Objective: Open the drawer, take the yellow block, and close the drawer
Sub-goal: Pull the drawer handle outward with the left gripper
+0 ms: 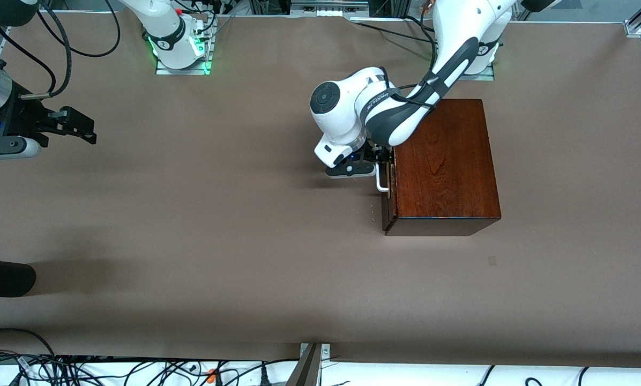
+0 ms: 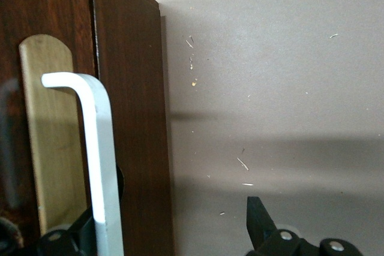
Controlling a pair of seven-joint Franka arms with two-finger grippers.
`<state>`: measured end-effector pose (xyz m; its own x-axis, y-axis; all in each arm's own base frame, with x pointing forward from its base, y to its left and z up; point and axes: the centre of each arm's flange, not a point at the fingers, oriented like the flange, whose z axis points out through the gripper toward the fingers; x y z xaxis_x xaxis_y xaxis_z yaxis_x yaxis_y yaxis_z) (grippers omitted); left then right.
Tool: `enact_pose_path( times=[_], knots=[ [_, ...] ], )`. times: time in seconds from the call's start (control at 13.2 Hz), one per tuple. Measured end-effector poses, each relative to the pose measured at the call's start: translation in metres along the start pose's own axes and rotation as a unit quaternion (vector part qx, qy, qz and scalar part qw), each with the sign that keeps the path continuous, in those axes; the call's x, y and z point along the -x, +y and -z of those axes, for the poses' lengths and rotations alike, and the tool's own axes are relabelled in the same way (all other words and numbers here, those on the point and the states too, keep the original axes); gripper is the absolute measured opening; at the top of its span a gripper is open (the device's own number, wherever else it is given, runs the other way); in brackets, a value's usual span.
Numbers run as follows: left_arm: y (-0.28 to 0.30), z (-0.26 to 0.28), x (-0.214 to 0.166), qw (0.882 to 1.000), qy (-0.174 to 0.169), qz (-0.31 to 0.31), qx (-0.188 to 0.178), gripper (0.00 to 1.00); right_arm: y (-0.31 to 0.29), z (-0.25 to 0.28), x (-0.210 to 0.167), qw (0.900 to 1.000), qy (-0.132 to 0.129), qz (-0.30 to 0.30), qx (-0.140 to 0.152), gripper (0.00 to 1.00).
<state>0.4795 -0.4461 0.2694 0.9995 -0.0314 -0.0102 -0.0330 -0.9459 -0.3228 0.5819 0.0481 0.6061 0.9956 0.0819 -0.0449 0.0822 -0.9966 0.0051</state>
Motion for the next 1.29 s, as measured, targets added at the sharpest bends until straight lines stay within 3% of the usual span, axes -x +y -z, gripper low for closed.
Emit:
enact_pose_path(
  times=[0.76, 1.29],
  knots=[
    [0.054, 0.027, 0.013, 0.999, 0.017, 0.006, 0.033, 1.00, 0.000, 0.000, 0.000, 1.000, 0.000, 0.000, 0.000, 1.00],
    [0.080, 0.030, 0.012, 0.999, 0.016, 0.016, 0.025, 1.00, 0.000, 0.000, 0.000, 1.000, 0.000, 0.000, 0.000, 1.00]
  ],
)
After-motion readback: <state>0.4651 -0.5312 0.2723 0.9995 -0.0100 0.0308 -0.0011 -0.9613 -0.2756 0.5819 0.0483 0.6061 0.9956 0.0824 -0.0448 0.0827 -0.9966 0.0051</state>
